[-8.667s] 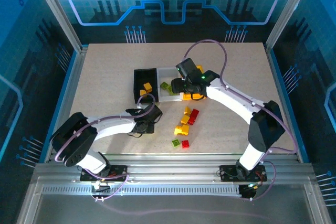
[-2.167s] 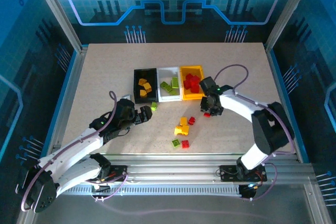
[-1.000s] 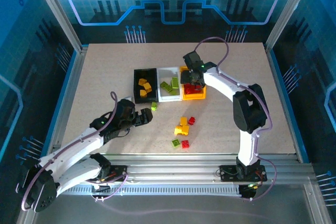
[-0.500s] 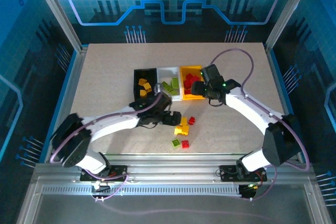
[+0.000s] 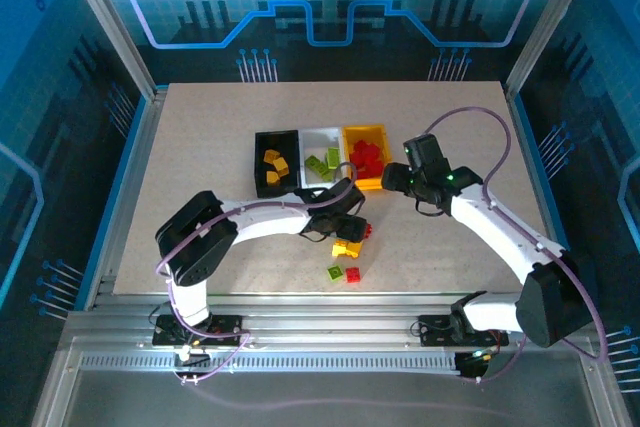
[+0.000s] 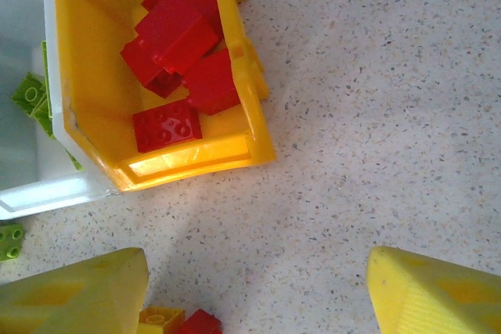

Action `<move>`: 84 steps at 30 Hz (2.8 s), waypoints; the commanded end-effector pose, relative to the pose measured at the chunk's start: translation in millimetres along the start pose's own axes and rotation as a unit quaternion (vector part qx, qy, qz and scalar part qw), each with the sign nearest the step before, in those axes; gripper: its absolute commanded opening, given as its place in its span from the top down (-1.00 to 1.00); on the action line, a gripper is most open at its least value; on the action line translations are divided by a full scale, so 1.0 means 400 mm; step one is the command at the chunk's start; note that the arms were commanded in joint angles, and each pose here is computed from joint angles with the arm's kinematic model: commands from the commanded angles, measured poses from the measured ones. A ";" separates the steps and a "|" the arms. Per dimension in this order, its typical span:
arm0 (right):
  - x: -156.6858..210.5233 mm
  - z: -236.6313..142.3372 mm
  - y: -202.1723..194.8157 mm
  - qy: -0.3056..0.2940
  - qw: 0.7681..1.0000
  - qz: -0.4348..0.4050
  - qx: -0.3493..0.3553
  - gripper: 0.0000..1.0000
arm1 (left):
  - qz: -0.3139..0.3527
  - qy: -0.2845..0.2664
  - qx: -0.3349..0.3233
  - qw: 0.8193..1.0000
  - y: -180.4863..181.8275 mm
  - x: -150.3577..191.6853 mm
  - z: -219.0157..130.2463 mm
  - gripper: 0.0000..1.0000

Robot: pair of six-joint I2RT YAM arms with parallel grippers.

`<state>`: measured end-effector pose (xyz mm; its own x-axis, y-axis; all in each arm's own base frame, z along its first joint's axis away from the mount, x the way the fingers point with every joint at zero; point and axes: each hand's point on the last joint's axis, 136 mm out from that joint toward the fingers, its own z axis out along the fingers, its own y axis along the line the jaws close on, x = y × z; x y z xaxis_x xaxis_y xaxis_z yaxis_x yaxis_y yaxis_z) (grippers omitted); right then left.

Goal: Sort the legos into containers by color

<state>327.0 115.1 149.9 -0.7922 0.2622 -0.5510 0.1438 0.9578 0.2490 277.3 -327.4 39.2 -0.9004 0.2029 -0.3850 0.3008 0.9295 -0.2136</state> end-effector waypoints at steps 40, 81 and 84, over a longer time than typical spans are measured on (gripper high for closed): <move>-0.015 -0.037 -0.041 -0.020 0.999 0.037 -0.022 -0.51 | -0.035 0.017 -0.081 0.996 0.125 -0.006 0.046 -0.15; 0.047 -0.027 -0.036 0.037 0.997 0.046 -0.044 -0.52 | -0.234 -0.114 -0.148 0.954 0.567 -0.411 -0.151 -0.15; 0.066 -0.019 -0.029 0.053 0.996 0.048 -0.053 -0.52 | -0.231 -0.136 -0.118 0.956 0.522 -0.433 -0.202 -0.34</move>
<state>309.0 108.7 147.6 -0.8101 0.3280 -0.4859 0.1542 0.9189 0.3632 472.3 -130.4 97.2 -0.8122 -0.2969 -0.5021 -0.2572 0.9549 -0.1486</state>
